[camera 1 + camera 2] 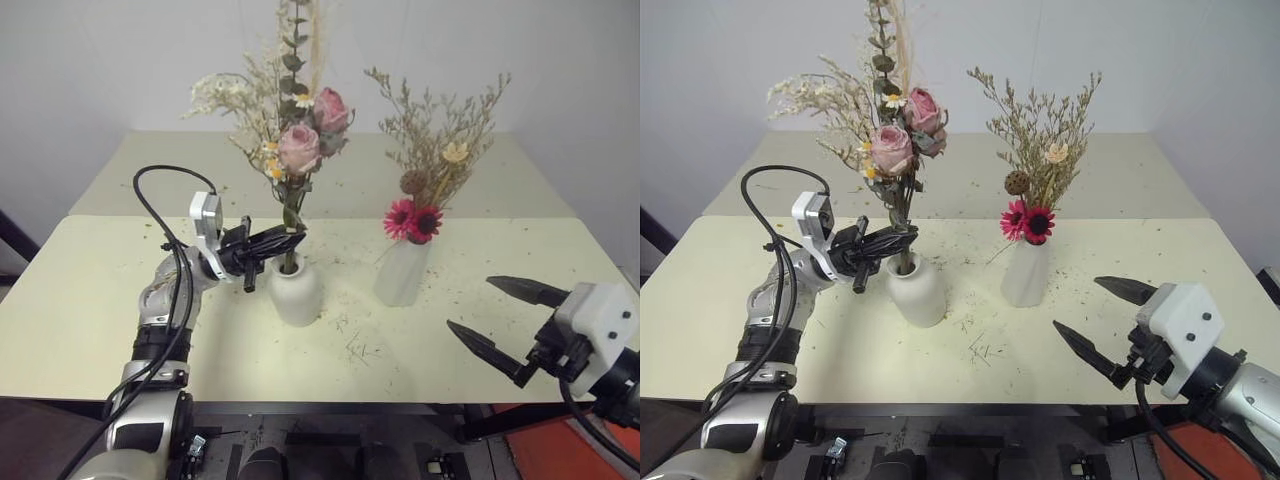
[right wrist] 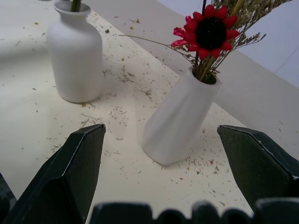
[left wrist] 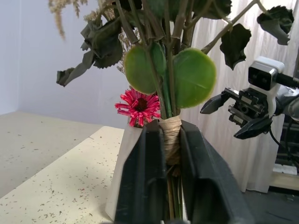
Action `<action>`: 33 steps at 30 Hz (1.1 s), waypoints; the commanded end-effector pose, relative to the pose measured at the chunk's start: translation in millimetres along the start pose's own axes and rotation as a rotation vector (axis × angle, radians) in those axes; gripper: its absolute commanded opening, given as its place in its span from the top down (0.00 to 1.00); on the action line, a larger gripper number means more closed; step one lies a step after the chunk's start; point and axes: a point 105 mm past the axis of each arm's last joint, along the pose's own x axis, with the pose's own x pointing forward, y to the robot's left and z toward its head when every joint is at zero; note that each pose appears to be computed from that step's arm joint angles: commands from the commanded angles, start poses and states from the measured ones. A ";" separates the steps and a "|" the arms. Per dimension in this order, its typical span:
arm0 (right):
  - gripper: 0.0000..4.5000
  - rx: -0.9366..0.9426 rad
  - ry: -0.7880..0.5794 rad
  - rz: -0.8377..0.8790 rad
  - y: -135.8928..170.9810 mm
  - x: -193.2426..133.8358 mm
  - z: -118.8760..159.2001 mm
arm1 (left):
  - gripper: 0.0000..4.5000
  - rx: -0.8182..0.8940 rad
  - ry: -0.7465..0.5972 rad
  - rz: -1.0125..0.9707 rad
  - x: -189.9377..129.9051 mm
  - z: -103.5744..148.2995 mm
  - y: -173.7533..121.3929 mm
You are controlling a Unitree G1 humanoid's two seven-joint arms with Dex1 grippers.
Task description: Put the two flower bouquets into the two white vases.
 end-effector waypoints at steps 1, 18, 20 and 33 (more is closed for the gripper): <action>0.00 -0.047 -0.023 -0.025 -4.8 -1.9 7.5 | 0.56 0.047 -0.001 -0.023 0.4 9.2 -4.3; 0.00 -0.053 -0.003 -0.063 -9.6 3.0 -1.6 | 0.01 0.118 0.331 -0.001 -19.9 -4.5 -9.8; 0.00 -0.053 -0.003 -0.064 -9.3 3.2 -1.9 | 0.01 0.137 0.335 0.058 -26.7 1.1 -4.4; 0.00 -0.026 0.005 -0.078 -22.1 -12.1 -9.2 | 0.01 0.282 0.384 0.342 -91.1 53.3 -16.0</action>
